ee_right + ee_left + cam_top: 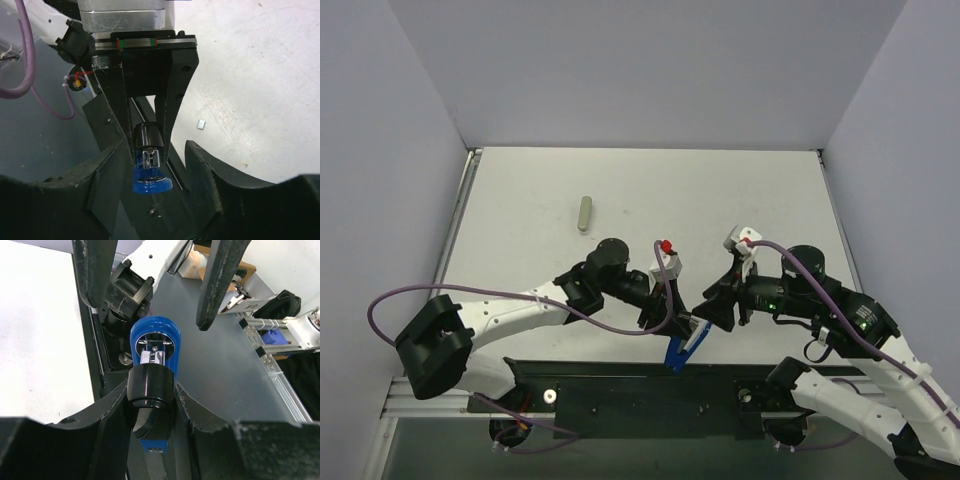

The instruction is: Unload the staples from the stapler

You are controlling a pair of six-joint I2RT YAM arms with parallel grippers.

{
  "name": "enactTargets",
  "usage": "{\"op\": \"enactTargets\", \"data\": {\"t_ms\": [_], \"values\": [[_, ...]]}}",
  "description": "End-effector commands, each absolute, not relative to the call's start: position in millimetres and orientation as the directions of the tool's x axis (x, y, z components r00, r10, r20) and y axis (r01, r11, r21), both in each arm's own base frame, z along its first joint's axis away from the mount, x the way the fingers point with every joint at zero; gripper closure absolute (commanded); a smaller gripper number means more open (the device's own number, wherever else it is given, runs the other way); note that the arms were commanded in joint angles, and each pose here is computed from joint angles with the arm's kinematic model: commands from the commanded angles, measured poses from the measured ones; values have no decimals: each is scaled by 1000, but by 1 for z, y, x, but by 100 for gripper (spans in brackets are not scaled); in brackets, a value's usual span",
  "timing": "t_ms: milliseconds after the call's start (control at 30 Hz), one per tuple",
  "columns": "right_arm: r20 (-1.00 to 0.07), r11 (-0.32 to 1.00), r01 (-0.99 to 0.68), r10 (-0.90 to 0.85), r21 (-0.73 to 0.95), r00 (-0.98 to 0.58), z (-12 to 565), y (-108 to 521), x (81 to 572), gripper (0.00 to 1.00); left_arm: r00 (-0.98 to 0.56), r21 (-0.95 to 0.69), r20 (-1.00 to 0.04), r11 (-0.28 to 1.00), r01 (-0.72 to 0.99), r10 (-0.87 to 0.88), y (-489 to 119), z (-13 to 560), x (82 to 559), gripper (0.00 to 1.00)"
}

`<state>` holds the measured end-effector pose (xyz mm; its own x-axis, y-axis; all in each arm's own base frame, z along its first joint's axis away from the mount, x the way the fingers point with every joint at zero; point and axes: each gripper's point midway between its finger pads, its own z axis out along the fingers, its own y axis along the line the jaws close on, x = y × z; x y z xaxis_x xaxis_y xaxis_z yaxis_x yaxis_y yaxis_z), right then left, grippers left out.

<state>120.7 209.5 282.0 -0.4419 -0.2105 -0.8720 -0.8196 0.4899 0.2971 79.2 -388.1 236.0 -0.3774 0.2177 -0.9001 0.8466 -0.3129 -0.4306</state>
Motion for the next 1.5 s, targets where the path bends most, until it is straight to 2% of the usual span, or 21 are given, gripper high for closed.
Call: {"op": "enactTargets", "data": {"t_ms": [0,500,733,900,1100,1133,1200,1467], "values": [[-850,379,-860,-267,341,-455,277,217,98,55,-269,-296,-955,-399,868,124,-388,278,71,100],[-795,363,-862,-368,355,-482,253,224,86,58,-242,-259,-966,-406,876,94,-382,288,65,100],[-782,337,-873,-407,353,-473,249,231,80,63,-239,-254,-967,-409,877,90,-382,289,64,100],[-770,324,-876,-429,356,-472,245,232,75,79,-234,-247,-969,-405,880,81,-381,291,63,100],[-770,308,-879,-431,365,-471,245,230,69,82,-230,-241,-970,-399,885,76,-381,292,65,100],[-766,306,-878,-435,369,-474,243,230,68,85,-231,-240,-970,-396,886,73,-381,292,65,100],[-757,306,-875,-444,375,-479,239,229,67,100,-228,-235,-971,-389,891,66,-381,294,66,100],[-765,347,-868,-427,354,-482,229,216,65,100,-220,-214,-975,-298,930,16,-379,302,77,100]]}}
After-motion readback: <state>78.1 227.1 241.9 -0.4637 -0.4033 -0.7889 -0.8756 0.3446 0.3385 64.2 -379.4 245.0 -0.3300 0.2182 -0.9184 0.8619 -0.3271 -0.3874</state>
